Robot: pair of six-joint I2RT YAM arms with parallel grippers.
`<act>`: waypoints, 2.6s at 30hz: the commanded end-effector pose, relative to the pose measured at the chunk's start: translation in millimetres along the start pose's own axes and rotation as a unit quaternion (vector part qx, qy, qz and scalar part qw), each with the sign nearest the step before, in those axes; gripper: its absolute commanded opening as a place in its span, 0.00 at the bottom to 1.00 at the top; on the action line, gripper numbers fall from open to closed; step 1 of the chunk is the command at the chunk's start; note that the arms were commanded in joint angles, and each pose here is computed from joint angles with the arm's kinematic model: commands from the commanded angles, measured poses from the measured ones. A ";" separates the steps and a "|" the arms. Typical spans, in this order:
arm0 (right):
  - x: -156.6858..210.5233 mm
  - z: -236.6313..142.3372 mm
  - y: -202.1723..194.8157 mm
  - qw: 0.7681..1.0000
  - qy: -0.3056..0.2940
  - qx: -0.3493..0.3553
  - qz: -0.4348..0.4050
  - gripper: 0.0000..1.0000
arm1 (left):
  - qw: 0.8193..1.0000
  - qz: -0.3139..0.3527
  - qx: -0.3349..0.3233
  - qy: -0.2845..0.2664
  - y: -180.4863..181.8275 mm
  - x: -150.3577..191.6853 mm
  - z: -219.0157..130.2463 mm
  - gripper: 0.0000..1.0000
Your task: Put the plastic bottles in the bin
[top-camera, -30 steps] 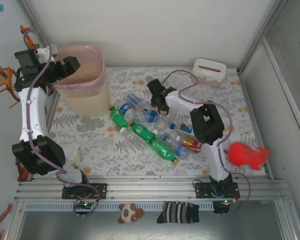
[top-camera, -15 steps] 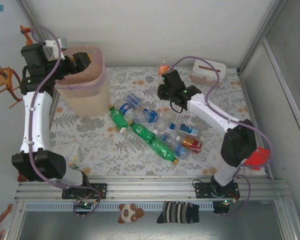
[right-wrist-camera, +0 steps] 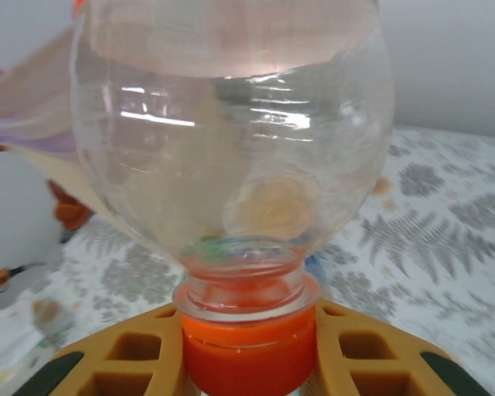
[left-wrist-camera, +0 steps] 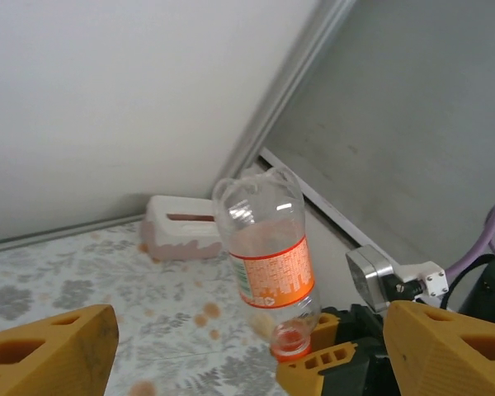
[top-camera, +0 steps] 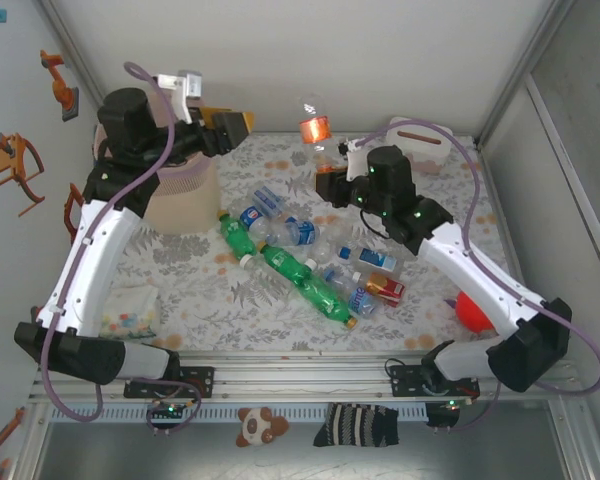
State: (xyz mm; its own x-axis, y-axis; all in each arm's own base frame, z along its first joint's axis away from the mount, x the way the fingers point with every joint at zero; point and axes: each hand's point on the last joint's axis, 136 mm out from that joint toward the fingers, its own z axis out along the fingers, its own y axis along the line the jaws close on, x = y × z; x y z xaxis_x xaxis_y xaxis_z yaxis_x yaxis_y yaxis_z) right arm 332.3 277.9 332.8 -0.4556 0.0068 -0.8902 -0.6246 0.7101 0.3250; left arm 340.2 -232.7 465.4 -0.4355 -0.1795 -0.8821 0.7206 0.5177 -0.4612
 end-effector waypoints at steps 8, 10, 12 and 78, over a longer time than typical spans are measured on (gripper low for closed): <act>-26.4 -32.5 59.9 0.982 -0.085 -0.149 -0.073 0.13 | 0.995 0.036 0.092 -0.018 -72.4 22.1 17.7 0.94; -26.6 -37.7 69.3 0.977 -0.087 -0.174 -0.086 0.14 | 0.995 0.033 0.094 -0.017 -76.5 26.1 21.5 0.95; -26.6 -42.0 77.7 0.972 -0.087 -0.196 -0.099 0.13 | 0.994 0.032 0.103 -0.012 -81.6 29.0 25.8 0.95; -7.2 -82.0 61.4 0.980 -0.064 -0.125 -0.139 0.64 | 0.988 0.076 -0.131 -0.031 2.0 -38.5 -16.7 0.61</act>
State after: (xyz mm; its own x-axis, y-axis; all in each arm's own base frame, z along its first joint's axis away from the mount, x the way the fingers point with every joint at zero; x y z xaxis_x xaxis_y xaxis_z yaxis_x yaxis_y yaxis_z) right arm 245.3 268.3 386.0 -0.1950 -0.0391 -0.9800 -0.8670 0.4741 0.1536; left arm 337.3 -237.6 510.3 -0.3028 -0.2055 -0.9306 0.6867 0.6300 -0.3625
